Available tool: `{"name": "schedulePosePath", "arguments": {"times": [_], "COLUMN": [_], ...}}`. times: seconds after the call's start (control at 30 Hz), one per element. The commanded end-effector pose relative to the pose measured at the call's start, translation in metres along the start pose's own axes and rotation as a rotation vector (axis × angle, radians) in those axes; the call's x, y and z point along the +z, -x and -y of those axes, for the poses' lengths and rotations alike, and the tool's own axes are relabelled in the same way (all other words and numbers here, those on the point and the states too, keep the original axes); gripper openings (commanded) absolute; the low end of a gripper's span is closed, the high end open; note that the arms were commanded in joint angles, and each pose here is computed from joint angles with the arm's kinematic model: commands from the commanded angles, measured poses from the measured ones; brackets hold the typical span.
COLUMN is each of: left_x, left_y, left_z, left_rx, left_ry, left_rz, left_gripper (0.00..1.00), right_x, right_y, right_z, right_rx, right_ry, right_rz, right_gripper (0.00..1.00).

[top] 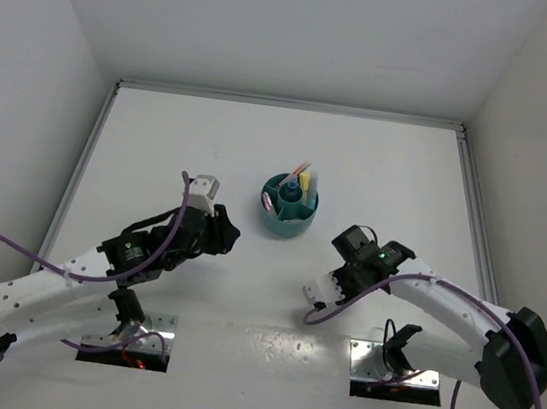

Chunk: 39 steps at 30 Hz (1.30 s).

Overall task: Sort the stationery into containers
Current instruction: Grab a piece of stationery with the right arm

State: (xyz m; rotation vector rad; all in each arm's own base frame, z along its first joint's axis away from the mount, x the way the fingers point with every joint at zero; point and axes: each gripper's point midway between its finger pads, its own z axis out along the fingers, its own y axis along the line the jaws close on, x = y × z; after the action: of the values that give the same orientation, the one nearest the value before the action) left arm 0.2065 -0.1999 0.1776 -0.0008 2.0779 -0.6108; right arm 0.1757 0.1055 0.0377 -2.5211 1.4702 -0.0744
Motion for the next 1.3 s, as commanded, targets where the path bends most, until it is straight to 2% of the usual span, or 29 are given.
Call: {"name": "schedulePosePath", "arguments": {"times": [0.0,0.2,0.43,0.47,0.57,0.6,0.73,0.83,0.97,1.0,1.03,1.07,1.17,1.27], "left_x": [-0.004,-0.005,-0.003,-0.003,-0.003,-0.003,-0.001,-0.001,-0.001,-0.003,-0.003,-0.003,-0.002,-0.002], "left_y": [0.01,0.006,0.005,0.005,0.004,0.004,0.002,0.002,0.002,0.004,0.004,0.004,0.001,0.001], "left_z": [0.008,0.005,0.003,0.003,0.001,0.001,0.001,0.001,0.001,0.001,0.001,0.001,-0.002,-0.002], "left_rx": [-0.008,0.005,0.008,0.008,0.012,0.012,0.015,0.015,0.015,0.012,0.012,0.012,0.015,0.015], "left_ry": [-0.037,-0.032,-0.019,-0.019,-0.014,-0.014,-0.008,-0.008,-0.008,-0.014,-0.014,-0.014,-0.001,-0.001], "left_rz": [0.033,0.026,0.025,0.025,0.018,0.018,0.012,0.012,0.012,0.018,0.018,0.018,0.017,0.017], "left_gripper": [0.45,0.45,0.46,0.46,0.46,0.46,0.46,0.46,0.46,0.46,0.46,0.46,0.46,0.46], "right_x": [0.012,0.031,0.047,0.046,0.033,0.029,0.016,0.016,0.022,0.021,0.023,0.029,0.033,0.039], "right_y": [0.009,0.008,0.005,0.005,0.008,0.01,0.011,0.008,0.007,0.005,0.006,0.005,0.0,-0.002], "right_z": [-0.027,-0.05,-0.033,-0.03,-0.02,-0.017,-0.007,0.0,0.015,0.031,0.035,0.033,0.049,0.065], "right_rx": [-0.058,-0.079,-0.108,-0.109,-0.111,-0.111,-0.114,-0.114,-0.034,-0.004,0.025,0.046,0.066,0.06], "right_ry": [0.113,0.197,0.098,0.089,0.063,0.051,0.001,0.0,-0.016,-0.073,-0.08,-0.051,-0.117,-0.179], "right_rz": [0.068,0.081,0.062,0.064,0.068,0.08,0.076,0.055,0.032,0.01,0.013,0.007,-0.014,-0.016], "right_gripper": [0.27,0.27,0.29,0.46,0.47,0.77,0.77,0.72,0.56,0.42,0.39,0.38,0.36,0.4]}}
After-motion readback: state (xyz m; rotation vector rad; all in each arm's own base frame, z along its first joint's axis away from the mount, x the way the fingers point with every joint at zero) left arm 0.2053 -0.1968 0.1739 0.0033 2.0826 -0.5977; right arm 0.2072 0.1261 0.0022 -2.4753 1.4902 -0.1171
